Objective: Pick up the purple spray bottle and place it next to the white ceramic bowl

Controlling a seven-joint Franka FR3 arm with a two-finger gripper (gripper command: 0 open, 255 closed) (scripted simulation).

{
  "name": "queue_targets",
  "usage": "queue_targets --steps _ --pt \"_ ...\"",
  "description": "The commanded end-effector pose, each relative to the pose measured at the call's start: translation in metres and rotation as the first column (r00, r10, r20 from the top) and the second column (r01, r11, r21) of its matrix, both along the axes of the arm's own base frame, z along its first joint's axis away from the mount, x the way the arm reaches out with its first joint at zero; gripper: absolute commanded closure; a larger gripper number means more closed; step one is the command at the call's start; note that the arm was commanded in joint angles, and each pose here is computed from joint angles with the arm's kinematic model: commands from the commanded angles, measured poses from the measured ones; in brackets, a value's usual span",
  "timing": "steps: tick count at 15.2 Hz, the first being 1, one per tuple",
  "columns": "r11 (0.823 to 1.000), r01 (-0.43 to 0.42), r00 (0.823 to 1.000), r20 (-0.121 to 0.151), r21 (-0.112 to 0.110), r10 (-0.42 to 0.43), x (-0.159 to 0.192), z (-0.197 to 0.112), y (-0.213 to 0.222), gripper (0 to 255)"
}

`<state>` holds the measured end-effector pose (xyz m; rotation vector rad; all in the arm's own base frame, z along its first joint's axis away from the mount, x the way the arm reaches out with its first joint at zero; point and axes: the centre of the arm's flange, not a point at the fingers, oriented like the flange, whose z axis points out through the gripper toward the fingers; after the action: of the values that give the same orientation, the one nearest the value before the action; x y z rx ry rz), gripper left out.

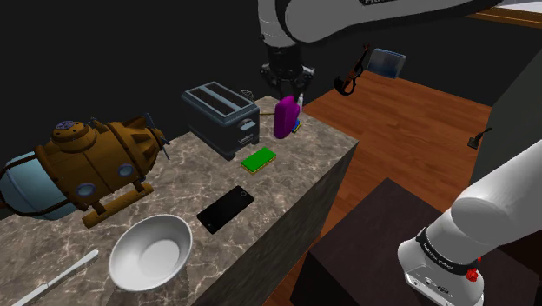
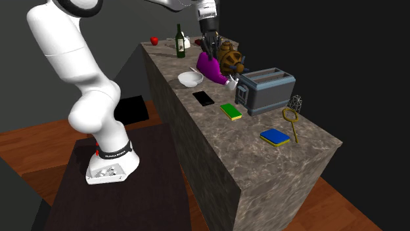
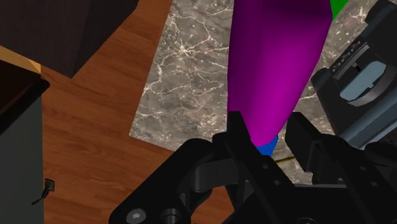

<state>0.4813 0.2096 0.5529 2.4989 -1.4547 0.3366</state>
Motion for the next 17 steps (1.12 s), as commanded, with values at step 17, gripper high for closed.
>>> queue_targets --steps 17 --pt "1.0 0.002 1.0 0.001 0.0 -0.002 -0.074 -0.068 0.213 255"
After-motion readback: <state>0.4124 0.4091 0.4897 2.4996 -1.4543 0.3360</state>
